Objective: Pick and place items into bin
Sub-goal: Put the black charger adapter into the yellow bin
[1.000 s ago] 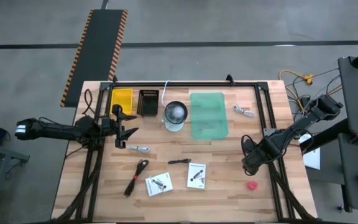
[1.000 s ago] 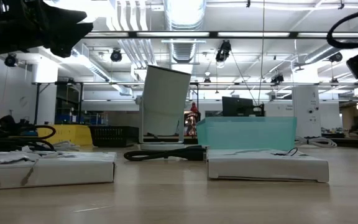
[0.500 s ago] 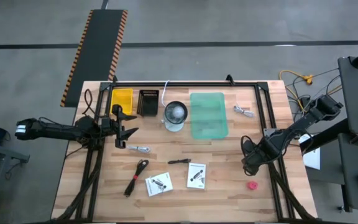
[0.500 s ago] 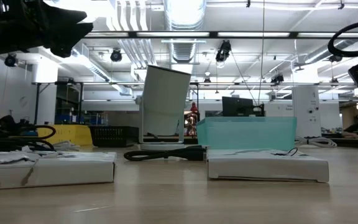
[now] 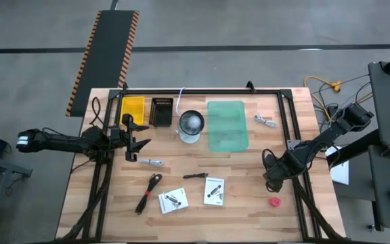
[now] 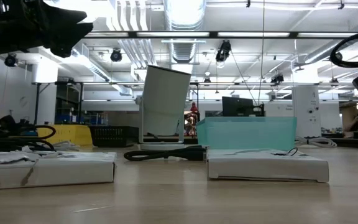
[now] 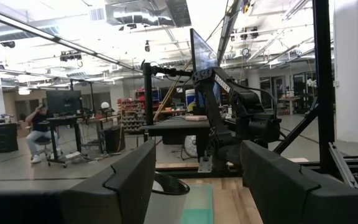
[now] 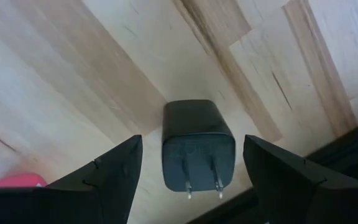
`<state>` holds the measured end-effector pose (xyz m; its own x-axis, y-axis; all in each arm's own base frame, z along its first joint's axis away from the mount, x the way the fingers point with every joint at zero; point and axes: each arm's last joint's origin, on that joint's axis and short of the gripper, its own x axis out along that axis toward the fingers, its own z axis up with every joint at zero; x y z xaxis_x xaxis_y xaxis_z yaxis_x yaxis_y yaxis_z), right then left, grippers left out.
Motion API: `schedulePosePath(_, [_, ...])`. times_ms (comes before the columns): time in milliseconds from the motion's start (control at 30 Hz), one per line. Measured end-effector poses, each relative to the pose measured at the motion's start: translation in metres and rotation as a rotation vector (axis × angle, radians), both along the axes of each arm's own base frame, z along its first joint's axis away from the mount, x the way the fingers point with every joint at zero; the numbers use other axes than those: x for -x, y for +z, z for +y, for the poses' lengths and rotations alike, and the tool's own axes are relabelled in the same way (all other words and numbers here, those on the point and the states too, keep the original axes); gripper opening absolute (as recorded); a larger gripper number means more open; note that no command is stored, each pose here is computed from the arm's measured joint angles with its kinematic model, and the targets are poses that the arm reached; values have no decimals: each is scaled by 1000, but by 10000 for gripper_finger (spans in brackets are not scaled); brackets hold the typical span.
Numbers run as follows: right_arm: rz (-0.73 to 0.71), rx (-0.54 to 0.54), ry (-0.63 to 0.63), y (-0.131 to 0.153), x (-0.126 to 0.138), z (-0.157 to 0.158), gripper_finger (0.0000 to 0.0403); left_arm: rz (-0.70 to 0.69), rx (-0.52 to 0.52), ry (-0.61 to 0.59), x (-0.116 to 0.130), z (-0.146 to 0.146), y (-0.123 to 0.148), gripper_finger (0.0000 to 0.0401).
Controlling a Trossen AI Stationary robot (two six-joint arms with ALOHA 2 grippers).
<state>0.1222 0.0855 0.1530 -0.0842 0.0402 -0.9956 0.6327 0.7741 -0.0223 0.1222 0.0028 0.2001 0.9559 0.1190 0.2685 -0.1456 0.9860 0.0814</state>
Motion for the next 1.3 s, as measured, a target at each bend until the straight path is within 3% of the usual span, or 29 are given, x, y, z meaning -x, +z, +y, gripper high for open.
schedulePosePath(933, [-12, -7, 1, 0, -1, 1, 214, 0, 0, 0, 0, 0, 0, 219])
schedulePosePath(1300, [-13, -7, 17, 0, -1, 1, 167, 0, 0, 0, 0, 0, 0, 219])
